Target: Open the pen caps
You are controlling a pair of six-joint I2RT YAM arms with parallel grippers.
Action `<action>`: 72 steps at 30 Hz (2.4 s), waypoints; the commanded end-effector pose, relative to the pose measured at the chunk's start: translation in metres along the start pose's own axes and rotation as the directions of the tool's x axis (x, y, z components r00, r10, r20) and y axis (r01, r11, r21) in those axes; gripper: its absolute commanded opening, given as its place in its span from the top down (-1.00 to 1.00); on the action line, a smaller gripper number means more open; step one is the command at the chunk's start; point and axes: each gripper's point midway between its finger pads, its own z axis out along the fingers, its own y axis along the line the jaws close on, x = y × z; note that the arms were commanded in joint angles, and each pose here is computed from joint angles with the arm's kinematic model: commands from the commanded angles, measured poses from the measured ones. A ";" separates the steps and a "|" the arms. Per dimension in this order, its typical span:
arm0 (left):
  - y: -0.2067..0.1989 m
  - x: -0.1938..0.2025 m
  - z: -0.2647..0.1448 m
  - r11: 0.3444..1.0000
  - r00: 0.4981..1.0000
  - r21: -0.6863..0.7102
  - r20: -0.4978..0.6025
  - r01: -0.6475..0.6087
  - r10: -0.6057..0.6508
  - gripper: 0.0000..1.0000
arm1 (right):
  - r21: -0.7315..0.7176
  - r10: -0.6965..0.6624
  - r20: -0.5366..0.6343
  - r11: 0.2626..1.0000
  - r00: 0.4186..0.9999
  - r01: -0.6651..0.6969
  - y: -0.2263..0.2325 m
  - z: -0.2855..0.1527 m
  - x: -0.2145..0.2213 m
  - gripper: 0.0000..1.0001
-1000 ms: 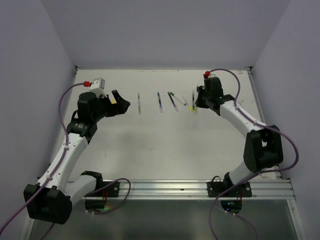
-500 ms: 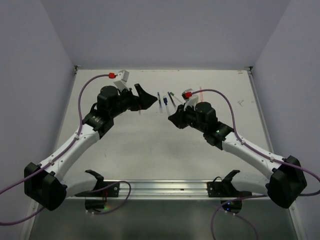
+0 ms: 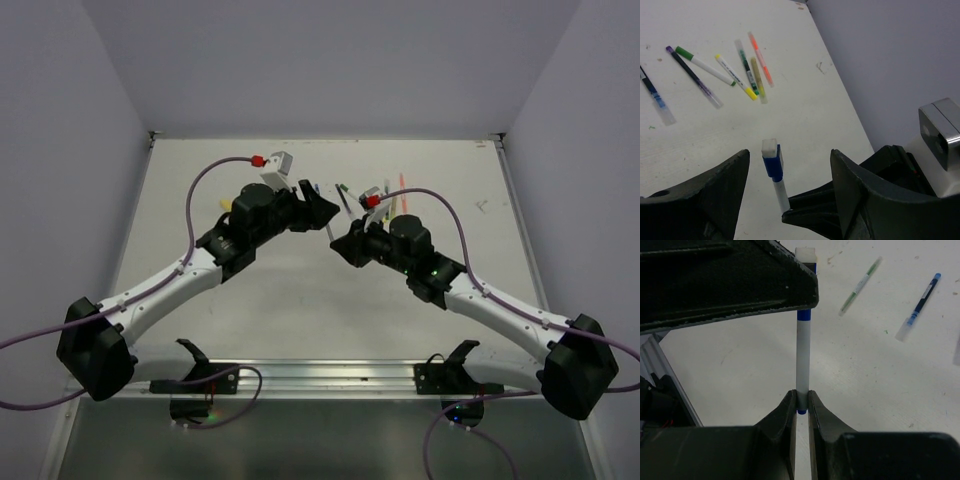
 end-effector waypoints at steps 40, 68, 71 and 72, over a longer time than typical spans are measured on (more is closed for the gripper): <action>0.002 -0.014 -0.008 0.999 0.986 -0.028 0.163 -0.026 0.030 1.00 | -0.112 0.019 0.141 0.994 0.990 -0.003 0.027 0.027 -0.038 0.09; -0.047 -0.069 -0.087 0.870 0.910 0.398 0.397 -0.291 0.123 1.00 | -0.595 -0.105 -0.028 0.801 0.994 0.068 0.104 -0.005 0.003 1.00; -0.059 -0.077 -0.092 0.834 0.892 0.435 0.431 -0.339 0.138 1.00 | -0.629 -0.130 -0.066 0.775 0.989 0.060 0.107 -0.008 0.014 1.00; -0.059 -0.083 -0.092 0.840 0.886 0.424 0.445 -0.338 0.131 1.00 | -0.616 -0.143 -0.062 0.784 0.988 0.075 0.104 -0.006 0.015 1.00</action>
